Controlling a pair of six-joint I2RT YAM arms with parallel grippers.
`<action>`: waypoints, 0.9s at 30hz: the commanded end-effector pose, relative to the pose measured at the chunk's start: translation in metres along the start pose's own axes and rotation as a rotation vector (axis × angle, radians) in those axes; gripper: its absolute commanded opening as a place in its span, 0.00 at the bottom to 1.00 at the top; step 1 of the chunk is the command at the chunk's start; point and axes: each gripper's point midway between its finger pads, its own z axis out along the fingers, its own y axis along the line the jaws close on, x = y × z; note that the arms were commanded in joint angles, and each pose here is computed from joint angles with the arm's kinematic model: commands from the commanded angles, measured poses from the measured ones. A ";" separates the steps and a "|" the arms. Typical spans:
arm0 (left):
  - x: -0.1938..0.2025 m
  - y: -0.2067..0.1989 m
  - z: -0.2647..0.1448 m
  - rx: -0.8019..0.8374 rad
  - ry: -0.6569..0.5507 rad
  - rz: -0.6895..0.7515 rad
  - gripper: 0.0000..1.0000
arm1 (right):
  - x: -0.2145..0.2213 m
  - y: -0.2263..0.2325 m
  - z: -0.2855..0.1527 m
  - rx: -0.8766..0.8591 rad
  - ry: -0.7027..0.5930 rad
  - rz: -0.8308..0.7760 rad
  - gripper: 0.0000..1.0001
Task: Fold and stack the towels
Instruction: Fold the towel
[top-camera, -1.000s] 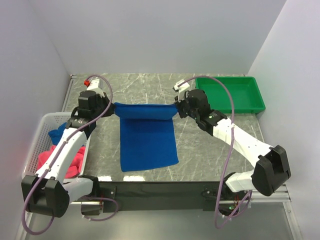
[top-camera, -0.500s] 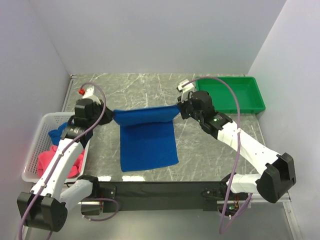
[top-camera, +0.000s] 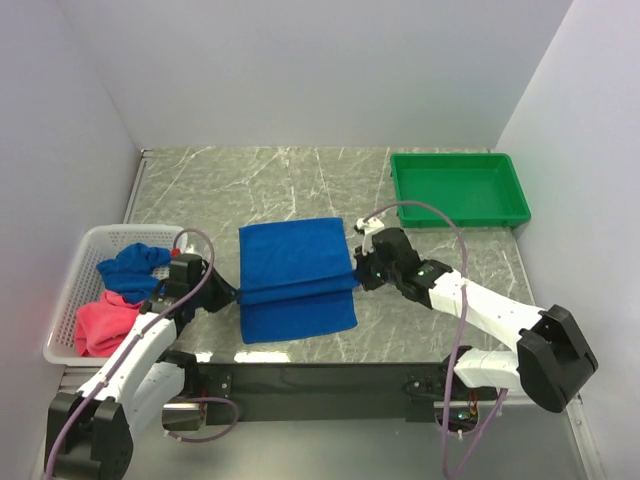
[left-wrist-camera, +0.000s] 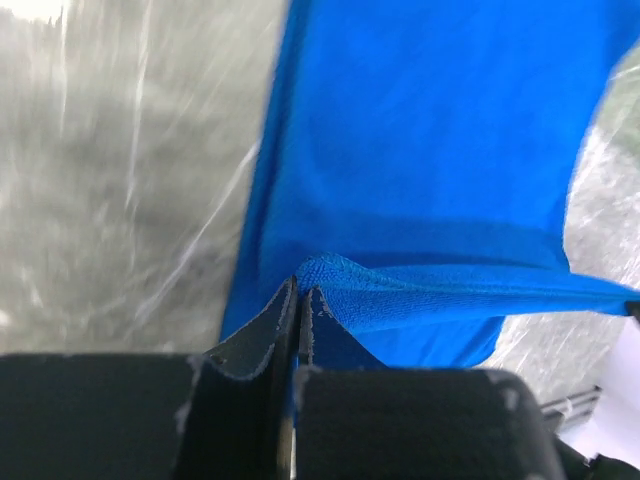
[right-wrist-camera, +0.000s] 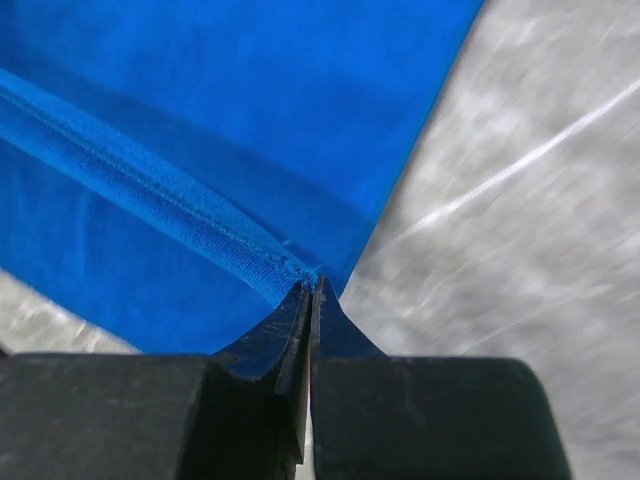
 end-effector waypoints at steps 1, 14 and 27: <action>0.006 -0.002 0.008 0.040 0.005 -0.107 0.01 | 0.007 0.015 0.007 -0.060 -0.007 0.121 0.00; 0.004 0.013 0.013 -0.021 -0.031 -0.116 0.01 | 0.048 0.013 0.032 -0.050 0.150 0.196 0.00; 0.006 0.011 0.008 -0.023 -0.021 -0.136 0.06 | 0.045 0.017 0.017 -0.067 0.153 0.185 0.00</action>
